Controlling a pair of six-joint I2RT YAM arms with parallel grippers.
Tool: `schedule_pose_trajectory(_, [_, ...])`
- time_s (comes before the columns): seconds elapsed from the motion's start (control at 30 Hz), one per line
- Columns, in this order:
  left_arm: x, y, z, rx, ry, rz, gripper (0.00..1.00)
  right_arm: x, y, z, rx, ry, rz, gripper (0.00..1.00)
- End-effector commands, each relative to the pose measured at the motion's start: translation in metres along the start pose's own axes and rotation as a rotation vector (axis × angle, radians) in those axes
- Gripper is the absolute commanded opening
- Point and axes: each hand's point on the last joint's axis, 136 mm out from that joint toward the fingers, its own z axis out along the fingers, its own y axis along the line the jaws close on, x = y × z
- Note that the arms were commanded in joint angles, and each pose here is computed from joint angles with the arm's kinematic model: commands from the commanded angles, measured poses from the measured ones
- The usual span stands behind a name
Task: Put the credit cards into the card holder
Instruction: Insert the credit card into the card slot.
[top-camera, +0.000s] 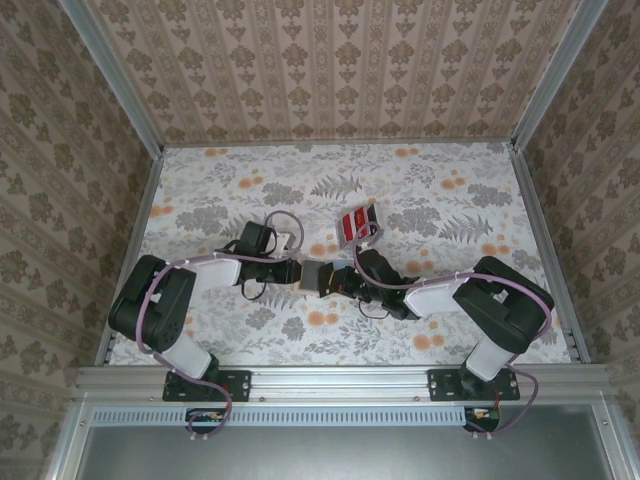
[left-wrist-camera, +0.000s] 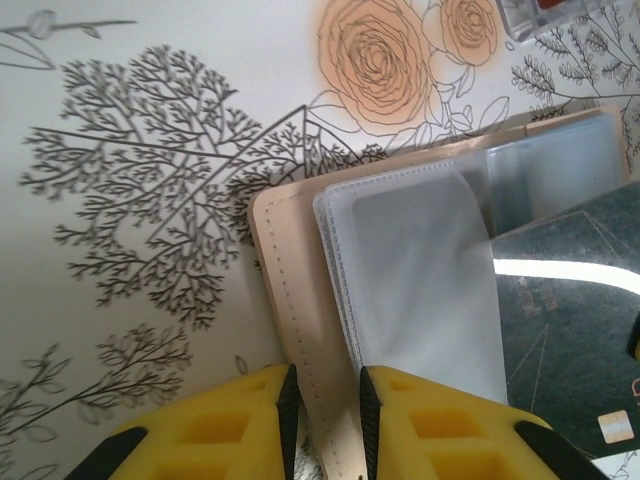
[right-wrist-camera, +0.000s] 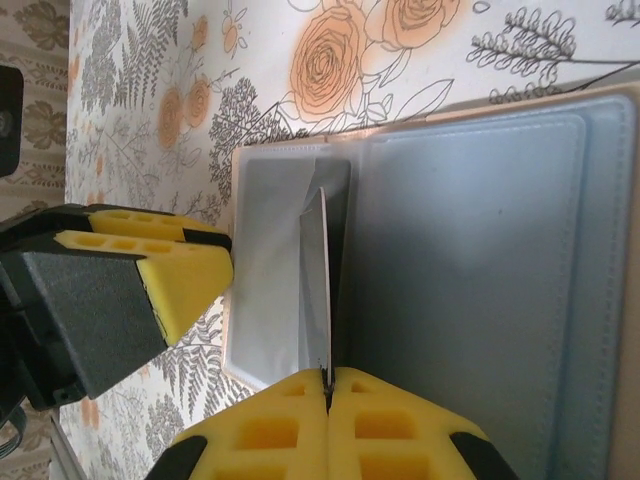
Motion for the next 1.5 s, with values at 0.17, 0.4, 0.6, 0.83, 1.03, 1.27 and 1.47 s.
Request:
schedule_pose_trajectory(0.17, [0.0, -0.011, 0.004, 0.047, 0.027, 0.005, 0.21, -0.01, -0.023, 0.002, 0.099, -0.054, 0.011, 0.06])
schedule_pose_trajectory(0.4, [-0.001, -0.013, 0.004, 0.054, 0.021, 0.007, 0.18, -0.013, -0.031, 0.004, 0.11, -0.092, 0.024, 0.06])
schedule_pose_trajectory(0.6, [0.0, -0.015, 0.005, 0.06, 0.025, 0.01, 0.14, -0.01, -0.041, 0.01, 0.109, -0.107, 0.061, 0.06])
schedule_pose_trajectory(0.83, [-0.001, -0.017, 0.003, 0.059, 0.015, 0.017, 0.1, -0.007, -0.043, 0.01, 0.127, -0.109, 0.049, 0.07])
schedule_pose_trajectory(1.03, [-0.002, -0.018, 0.004, 0.062, 0.016, 0.02, 0.09, 0.0, -0.033, 0.01, 0.183, -0.093, -0.032, 0.09])
schedule_pose_trajectory(1.27, [-0.002, -0.02, 0.004, 0.062, 0.019, 0.021, 0.09, 0.004, -0.033, 0.017, 0.217, -0.065, -0.063, 0.15])
schedule_pose_trajectory(1.47, [-0.002, -0.019, 0.004, 0.056, 0.018, 0.02, 0.09, -0.002, -0.032, 0.012, 0.258, -0.064, -0.107, 0.27])
